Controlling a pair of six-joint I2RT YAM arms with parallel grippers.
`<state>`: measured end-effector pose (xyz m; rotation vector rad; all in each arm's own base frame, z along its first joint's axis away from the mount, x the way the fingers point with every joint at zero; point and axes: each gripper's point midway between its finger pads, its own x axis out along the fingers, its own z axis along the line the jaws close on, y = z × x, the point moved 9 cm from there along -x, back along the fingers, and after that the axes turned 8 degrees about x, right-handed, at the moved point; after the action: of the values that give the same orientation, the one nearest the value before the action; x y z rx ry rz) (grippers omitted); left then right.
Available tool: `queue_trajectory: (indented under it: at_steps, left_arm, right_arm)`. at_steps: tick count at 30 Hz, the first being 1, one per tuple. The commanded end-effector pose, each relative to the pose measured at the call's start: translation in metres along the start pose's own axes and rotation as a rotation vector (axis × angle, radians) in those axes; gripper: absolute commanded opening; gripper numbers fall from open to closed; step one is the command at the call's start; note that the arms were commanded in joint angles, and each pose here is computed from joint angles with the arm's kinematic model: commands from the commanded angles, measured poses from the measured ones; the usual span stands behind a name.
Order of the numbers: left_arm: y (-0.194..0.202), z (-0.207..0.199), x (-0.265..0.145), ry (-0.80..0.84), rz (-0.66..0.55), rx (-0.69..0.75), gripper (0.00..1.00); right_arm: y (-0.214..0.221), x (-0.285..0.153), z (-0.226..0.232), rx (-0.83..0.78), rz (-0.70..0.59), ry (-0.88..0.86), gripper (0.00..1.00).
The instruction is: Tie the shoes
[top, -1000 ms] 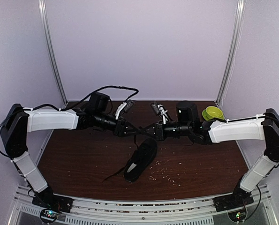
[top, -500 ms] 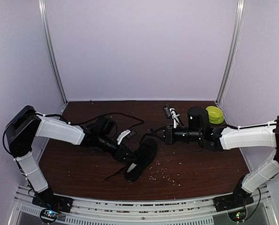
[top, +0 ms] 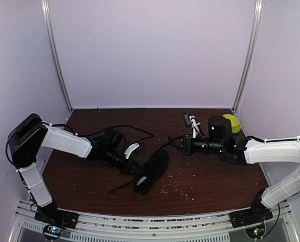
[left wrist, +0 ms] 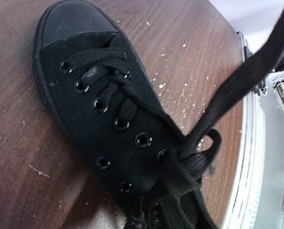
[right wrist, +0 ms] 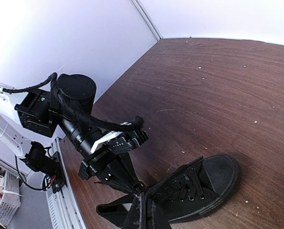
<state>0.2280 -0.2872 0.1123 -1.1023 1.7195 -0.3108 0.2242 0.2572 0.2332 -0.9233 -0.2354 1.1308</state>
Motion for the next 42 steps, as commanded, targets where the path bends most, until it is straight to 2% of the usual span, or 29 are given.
queue_trajectory:
  at_steps: [1, 13, 21, 25, 29, 39, 42]
  left_arm:
    - [-0.001, -0.001, -0.008, -0.052, -0.017, 0.027, 0.00]
    - [0.005, 0.007, -0.031, -0.335, -0.031, -0.042, 0.00]
    - [0.005, 0.005, -0.058, -0.487, -0.108, -0.117, 0.00]
    - [0.011, 0.002, -0.061, -0.459, -0.119, -0.135, 0.00]
    - [0.020, -0.001, -0.047, -0.338, -0.093, -0.149, 0.00]
    - [0.047, -0.019, -0.008, -0.227, 0.048, -0.138, 0.00]
    - [0.054, -0.027, -0.002, -0.201, 0.055, -0.141, 0.00]
  right_arm:
    - [0.002, -0.022, -0.009, 0.029, -0.060, 0.117, 0.00]
    - [0.021, -0.098, -0.042, 0.135, -0.190, 0.535, 0.00]
    - [0.031, -0.128, -0.055, 0.181, -0.226, 0.662, 0.00]
    - [0.037, -0.135, -0.059, 0.196, -0.220, 0.706, 0.00]
    - [0.046, -0.141, -0.066, 0.220, -0.210, 0.755, 0.00]
    - [0.075, -0.135, -0.096, 0.327, -0.154, 0.846, 0.00]
    - [0.082, -0.133, -0.103, 0.350, -0.144, 0.869, 0.00]
